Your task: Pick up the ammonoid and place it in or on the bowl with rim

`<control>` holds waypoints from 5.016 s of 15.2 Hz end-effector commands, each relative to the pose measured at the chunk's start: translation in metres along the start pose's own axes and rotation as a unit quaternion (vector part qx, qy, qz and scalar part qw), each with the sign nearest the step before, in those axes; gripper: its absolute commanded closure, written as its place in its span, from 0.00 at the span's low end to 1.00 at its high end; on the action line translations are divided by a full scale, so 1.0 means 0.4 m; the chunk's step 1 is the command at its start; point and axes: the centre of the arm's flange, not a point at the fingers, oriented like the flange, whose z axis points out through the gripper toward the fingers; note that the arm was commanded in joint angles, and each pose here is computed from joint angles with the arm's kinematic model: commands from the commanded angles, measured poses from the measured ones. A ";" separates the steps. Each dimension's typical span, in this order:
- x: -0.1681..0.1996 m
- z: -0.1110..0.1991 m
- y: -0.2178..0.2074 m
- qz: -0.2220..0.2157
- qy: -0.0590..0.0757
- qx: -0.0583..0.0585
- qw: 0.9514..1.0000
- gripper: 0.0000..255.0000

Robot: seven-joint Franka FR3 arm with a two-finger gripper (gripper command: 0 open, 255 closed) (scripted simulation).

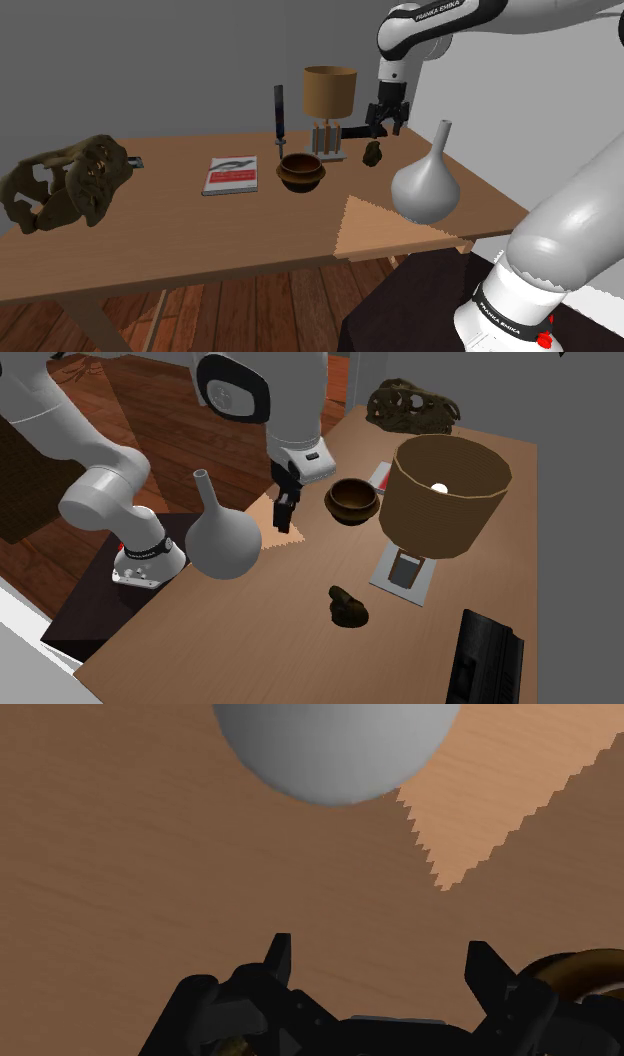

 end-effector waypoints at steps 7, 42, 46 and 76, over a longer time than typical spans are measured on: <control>0.223 0.069 0.170 0.037 -0.013 0.031 0.999 0.00; 0.440 0.249 0.357 0.078 -0.028 0.066 0.994 1.00; 0.435 0.197 0.354 0.078 -0.028 0.066 0.994 1.00; 0.390 -0.160 0.269 0.078 -0.028 0.066 0.994 1.00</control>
